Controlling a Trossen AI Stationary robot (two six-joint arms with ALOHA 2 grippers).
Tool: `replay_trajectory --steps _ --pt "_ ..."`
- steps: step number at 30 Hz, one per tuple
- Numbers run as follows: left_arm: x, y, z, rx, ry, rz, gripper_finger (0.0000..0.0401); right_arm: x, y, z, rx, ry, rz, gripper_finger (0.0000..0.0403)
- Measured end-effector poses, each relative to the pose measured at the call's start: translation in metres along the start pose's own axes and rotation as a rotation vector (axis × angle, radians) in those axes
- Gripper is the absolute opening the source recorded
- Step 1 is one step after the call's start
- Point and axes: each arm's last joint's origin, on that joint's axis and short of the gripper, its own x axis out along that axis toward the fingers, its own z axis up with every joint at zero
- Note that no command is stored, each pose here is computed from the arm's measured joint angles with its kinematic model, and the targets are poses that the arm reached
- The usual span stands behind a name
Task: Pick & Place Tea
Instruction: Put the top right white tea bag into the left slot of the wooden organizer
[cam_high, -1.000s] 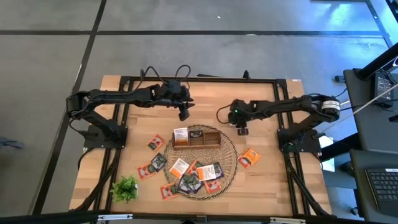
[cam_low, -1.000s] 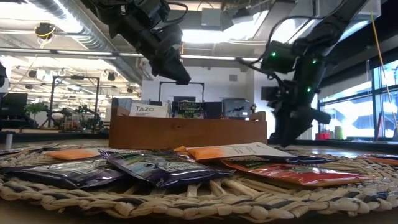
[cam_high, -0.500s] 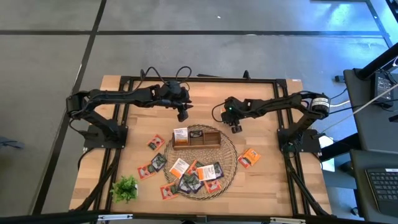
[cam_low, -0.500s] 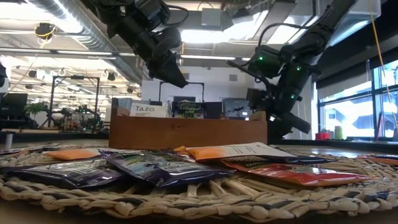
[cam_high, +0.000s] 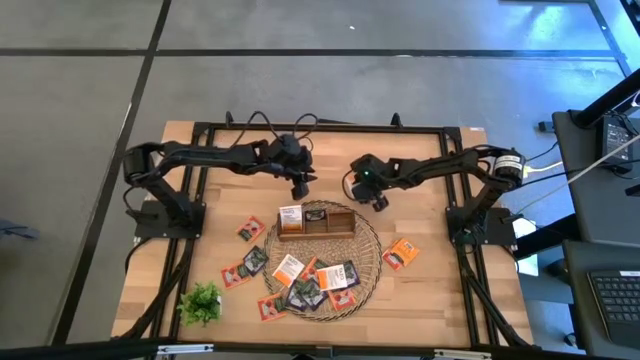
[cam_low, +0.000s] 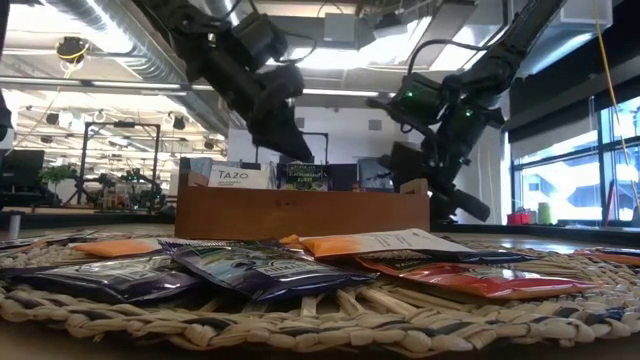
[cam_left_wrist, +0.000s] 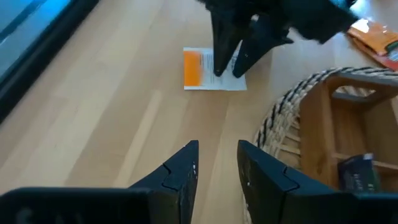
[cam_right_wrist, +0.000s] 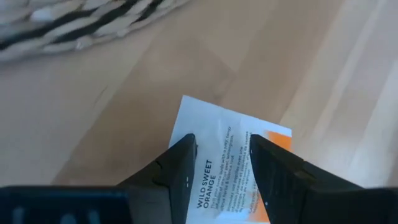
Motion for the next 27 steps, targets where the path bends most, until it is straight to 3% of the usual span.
replay_trajectory --steps 7,13,18,27 --pt "0.011 0.001 -0.005 -0.002 0.016 0.007 0.0106 0.0 0.008 0.017 -0.344 -0.001 -0.037 0.016" --pt "0.012 0.002 -0.001 0.003 -0.027 0.025 0.0109 0.001 0.016 0.031 -0.548 0.057 -0.1 0.016" --pt "0.012 0.002 0.004 0.007 -0.074 0.025 0.0105 0.0 0.013 0.04 -0.536 0.09 -0.214 0.016" --pt "0.012 0.002 0.004 0.007 -0.081 0.025 0.0105 -0.006 0.007 0.046 -0.505 0.08 -0.308 0.016"
